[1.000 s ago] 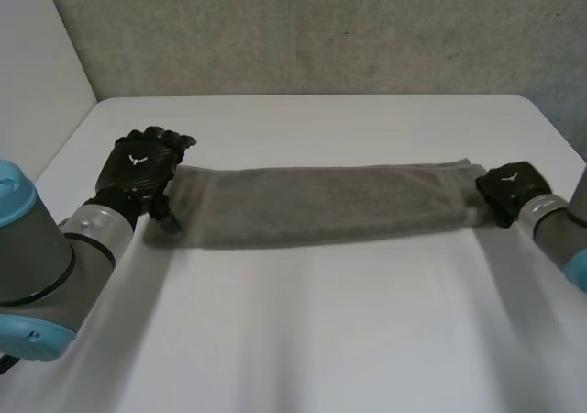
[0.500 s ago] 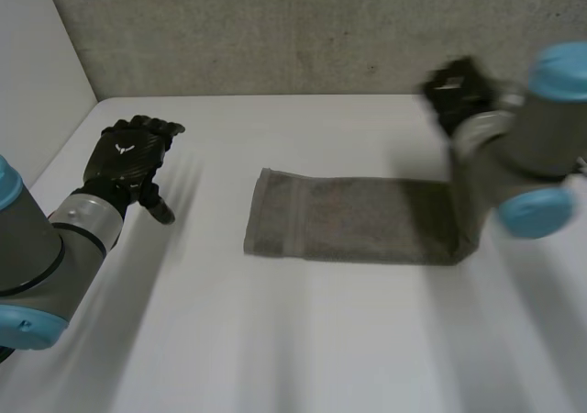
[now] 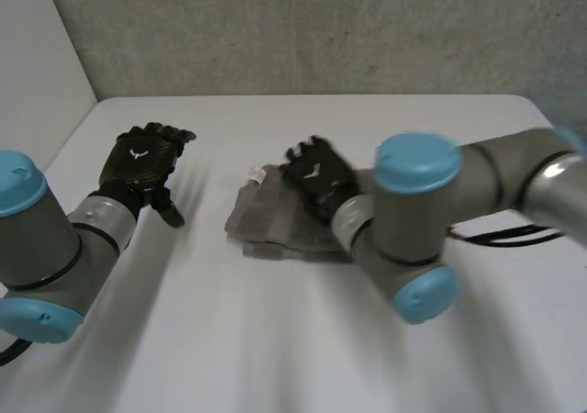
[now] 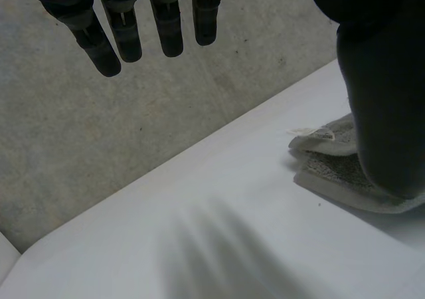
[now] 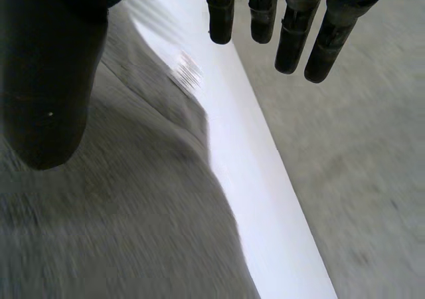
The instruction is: Fold the towel.
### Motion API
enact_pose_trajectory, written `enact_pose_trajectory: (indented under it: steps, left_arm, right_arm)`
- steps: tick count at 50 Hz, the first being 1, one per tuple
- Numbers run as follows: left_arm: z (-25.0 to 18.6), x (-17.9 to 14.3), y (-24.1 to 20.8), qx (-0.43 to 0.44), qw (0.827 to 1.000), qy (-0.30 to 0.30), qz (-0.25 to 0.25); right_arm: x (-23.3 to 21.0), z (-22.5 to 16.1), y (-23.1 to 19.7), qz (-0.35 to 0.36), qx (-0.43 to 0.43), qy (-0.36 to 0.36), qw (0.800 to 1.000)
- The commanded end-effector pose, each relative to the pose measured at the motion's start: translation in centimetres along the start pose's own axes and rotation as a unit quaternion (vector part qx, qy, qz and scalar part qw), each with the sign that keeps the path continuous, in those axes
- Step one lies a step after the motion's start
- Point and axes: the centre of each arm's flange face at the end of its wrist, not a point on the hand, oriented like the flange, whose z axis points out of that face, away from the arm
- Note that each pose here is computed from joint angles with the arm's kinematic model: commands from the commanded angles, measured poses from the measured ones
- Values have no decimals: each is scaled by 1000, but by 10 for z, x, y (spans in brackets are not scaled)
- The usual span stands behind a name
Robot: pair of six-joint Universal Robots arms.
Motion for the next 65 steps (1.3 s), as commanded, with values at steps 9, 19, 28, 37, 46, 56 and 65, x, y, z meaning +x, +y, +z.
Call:
enact_pose_trajectory:
  steps: [9, 19, 28, 37, 46, 56, 65]
  left_arm:
    - [0, 19, 0, 3, 1000, 25, 3]
    - [-2, 22, 0, 1, 1000, 27, 1]
    - [-3, 20, -5, 7, 1000, 24, 1]
    - [2, 17, -19, 30, 999, 18, 3]
    - [12, 12, -36, 59, 998, 10, 0]
    - [26, 15, -48, 80, 997, 10, -18]
    - [33, 47, -42, 67, 993, 55, -81]
  right_arm:
    - [38, -53, 98, 102, -154, 8, 983]
    - [40, -45, 118, 76, -169, 8, 983]
    - [68, -25, 53, -15, -75, 55, 996]
    - [-56, -10, -25, -181, 82, -80, 977]
    - [-89, -4, -21, -196, 113, -121, 966]
    - [-14, -19, -32, 15, 86, -69, 994]
    - [31, -33, -12, 191, 40, -32, 980]
